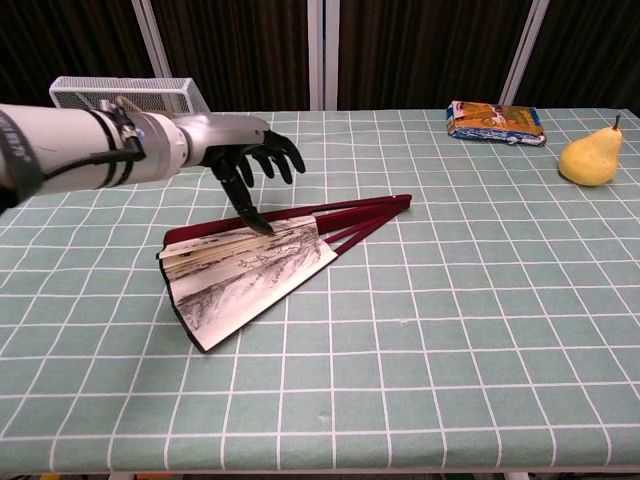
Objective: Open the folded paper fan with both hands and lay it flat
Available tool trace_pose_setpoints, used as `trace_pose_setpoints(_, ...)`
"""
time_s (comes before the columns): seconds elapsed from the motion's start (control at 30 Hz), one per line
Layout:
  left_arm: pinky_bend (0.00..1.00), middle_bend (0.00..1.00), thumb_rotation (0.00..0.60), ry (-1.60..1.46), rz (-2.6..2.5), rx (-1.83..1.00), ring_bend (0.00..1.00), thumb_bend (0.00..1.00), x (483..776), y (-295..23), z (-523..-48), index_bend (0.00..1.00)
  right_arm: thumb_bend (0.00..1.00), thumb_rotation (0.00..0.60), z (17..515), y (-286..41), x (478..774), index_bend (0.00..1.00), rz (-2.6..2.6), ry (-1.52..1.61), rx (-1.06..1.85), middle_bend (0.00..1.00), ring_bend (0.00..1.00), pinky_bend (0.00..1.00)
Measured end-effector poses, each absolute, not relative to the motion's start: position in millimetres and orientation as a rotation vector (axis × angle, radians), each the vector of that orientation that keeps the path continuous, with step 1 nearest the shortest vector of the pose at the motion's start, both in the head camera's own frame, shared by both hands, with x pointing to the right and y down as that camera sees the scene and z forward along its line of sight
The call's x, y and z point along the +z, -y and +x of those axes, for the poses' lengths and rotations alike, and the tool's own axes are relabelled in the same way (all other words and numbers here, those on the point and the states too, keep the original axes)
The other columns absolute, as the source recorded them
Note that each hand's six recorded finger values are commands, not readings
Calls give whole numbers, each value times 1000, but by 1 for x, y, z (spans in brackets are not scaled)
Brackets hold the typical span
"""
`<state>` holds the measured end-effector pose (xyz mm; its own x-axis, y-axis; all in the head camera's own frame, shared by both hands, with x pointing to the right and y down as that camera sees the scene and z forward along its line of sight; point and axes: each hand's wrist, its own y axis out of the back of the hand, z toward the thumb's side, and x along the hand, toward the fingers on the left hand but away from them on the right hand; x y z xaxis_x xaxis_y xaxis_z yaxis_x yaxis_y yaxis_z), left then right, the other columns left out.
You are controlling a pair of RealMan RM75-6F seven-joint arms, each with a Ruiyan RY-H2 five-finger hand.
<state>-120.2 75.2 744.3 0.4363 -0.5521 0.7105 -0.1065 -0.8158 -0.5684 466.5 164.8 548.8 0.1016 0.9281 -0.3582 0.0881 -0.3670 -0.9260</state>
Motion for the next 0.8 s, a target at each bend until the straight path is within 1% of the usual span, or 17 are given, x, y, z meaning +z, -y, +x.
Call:
trace_pose_setpoints(0.3,272,215,600,-596,-2194,-1310,169,2,758,-67,-71,187,237,600,469,-164,547,62,-1588,1029,1375,126,0,0)
trace_pose_setpoints(0.5,271,215,600,-641,-2175,-1324,169,2,767,-57,-53,188,237,600,473,-165,545,62,-1575,1035,1391,126,0,0)
trace_pose_setpoints(0.8,271,215,600,-595,-2118,-1331,169,2,783,-58,-34,188,238,600,475,-163,543,62,-1566,1042,1406,125,0,0)
